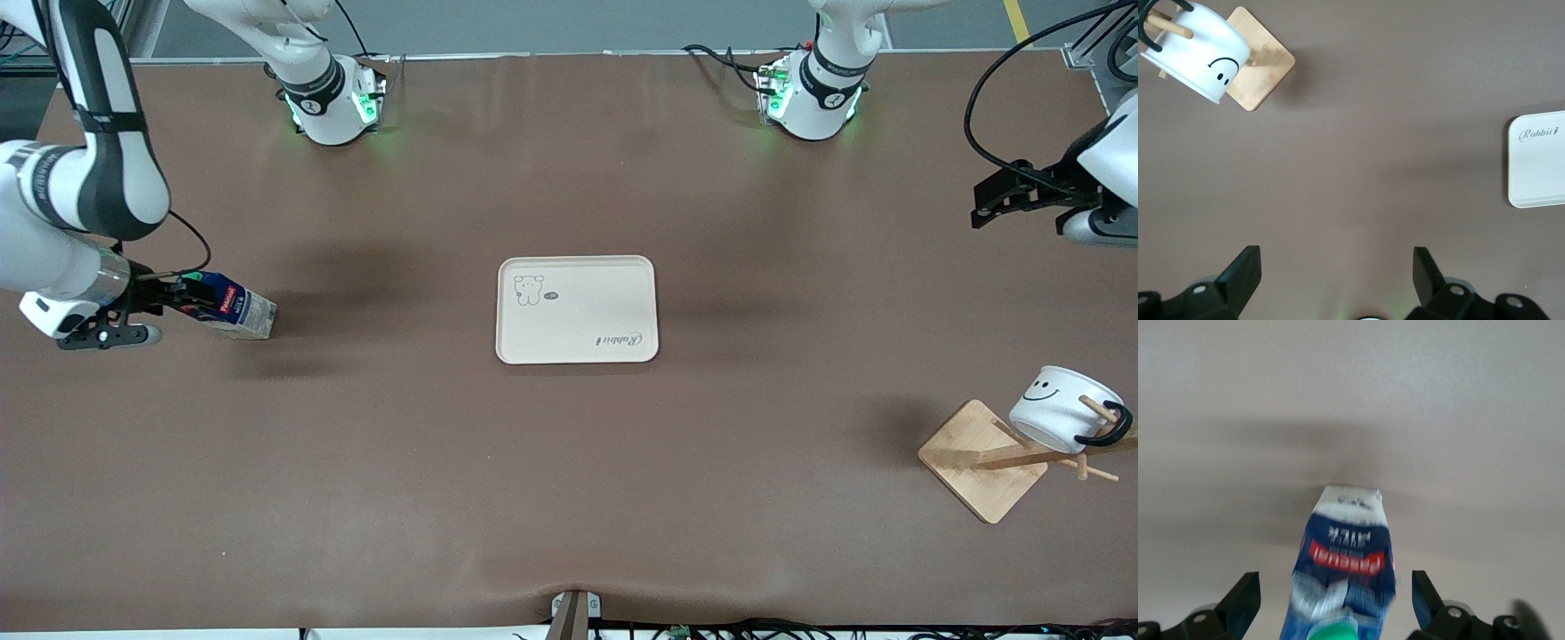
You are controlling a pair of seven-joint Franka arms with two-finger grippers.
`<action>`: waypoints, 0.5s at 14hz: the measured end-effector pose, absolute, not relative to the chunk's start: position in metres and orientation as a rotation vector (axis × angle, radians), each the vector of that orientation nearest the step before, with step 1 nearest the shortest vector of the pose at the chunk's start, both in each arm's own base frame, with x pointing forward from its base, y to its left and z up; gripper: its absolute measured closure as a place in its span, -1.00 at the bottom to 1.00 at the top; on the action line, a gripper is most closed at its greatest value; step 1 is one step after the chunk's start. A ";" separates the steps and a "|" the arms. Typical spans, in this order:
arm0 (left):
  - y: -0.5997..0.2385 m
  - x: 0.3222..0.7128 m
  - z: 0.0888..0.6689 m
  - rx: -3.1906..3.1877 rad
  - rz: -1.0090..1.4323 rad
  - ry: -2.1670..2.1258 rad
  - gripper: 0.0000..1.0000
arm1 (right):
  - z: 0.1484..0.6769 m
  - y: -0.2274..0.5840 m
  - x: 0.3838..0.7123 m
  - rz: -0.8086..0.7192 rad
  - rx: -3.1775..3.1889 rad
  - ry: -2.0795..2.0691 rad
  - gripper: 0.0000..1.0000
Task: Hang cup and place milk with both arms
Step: 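Lower the milk carton onto the table with the right gripper, then open the right gripper to release the upright milk carton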
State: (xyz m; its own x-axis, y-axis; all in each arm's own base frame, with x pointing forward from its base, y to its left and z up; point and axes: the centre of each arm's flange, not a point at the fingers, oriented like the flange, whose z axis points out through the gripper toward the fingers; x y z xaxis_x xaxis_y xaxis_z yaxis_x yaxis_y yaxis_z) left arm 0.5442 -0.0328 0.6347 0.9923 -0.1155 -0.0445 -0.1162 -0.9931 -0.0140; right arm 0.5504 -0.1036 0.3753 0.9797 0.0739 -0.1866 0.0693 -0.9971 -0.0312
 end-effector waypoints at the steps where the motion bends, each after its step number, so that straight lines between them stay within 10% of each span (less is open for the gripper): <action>1: -0.036 0.543 0.636 -3.119 0.066 0.185 -1.00 | 0.392 -0.100 0.553 0.345 -3.094 -0.071 -1.00; 7: -0.036 0.543 0.636 -3.118 0.064 0.184 -1.00 | 0.435 -0.067 0.551 0.584 -3.105 -0.120 -1.00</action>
